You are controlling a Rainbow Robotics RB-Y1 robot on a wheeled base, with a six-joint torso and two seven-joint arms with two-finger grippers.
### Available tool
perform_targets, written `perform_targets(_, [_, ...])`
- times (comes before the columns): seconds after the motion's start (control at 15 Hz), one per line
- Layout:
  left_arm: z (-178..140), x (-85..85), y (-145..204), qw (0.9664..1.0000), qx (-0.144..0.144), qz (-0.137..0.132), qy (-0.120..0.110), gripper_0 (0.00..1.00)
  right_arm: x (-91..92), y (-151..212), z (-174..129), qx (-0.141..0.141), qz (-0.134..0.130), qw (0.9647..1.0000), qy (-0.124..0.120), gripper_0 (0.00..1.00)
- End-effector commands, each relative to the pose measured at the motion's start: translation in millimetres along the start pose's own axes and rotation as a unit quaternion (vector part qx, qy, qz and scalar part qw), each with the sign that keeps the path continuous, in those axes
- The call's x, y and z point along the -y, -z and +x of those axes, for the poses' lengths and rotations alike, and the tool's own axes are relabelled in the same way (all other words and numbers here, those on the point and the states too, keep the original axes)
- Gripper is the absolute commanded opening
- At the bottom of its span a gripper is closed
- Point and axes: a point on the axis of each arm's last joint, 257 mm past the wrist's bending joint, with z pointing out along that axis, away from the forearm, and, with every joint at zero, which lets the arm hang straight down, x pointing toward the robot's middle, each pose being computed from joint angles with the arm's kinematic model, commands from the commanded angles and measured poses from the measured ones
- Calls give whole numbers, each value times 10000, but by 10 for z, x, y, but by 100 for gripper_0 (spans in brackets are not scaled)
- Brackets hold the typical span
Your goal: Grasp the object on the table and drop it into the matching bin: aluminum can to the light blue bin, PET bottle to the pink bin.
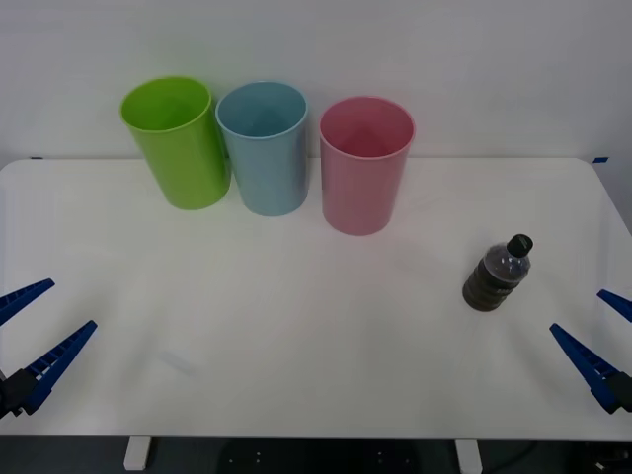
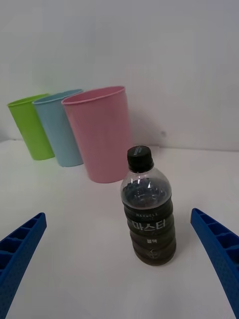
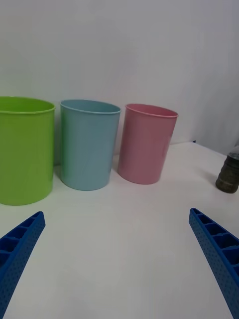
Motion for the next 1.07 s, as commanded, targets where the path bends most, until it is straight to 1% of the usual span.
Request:
perform_targets(0.07, [0, 0, 0, 10000, 1, 0, 0, 100, 20, 3, 125, -146, 52, 9998, 118, 100])
perform_targets(0.2, [0, 0, 0, 10000, 1, 0, 0, 100, 17, 10, 200, -200, 80, 9995, 220, 100])
perform_targets(0.27, [0, 0, 0, 10000, 1, 0, 0, 100, 44, 4, 255, -237, 139, 9986, 455, 100])
perform_targets(0.4, [0, 0, 0, 10000, 1, 0, 0, 100, 93, -6, 342, -310, 258, 9968, 695, 100])
perform_targets(0.47, [0, 0, 0, 10000, 1, 0, 0, 100, 115, -14, 407, -344, 332, 9959, 767, 100])
perform_targets(0.8, [0, 0, 0, 10000, 1, 0, 0, 100, 147, -114, 625, -521, 564, 9946, 696, 100])
perform_targets(1.07, [0, 0, 0, 10000, 1, 0, 0, 100, 177, -266, 680, -553, 701, 9934, 719, 100])
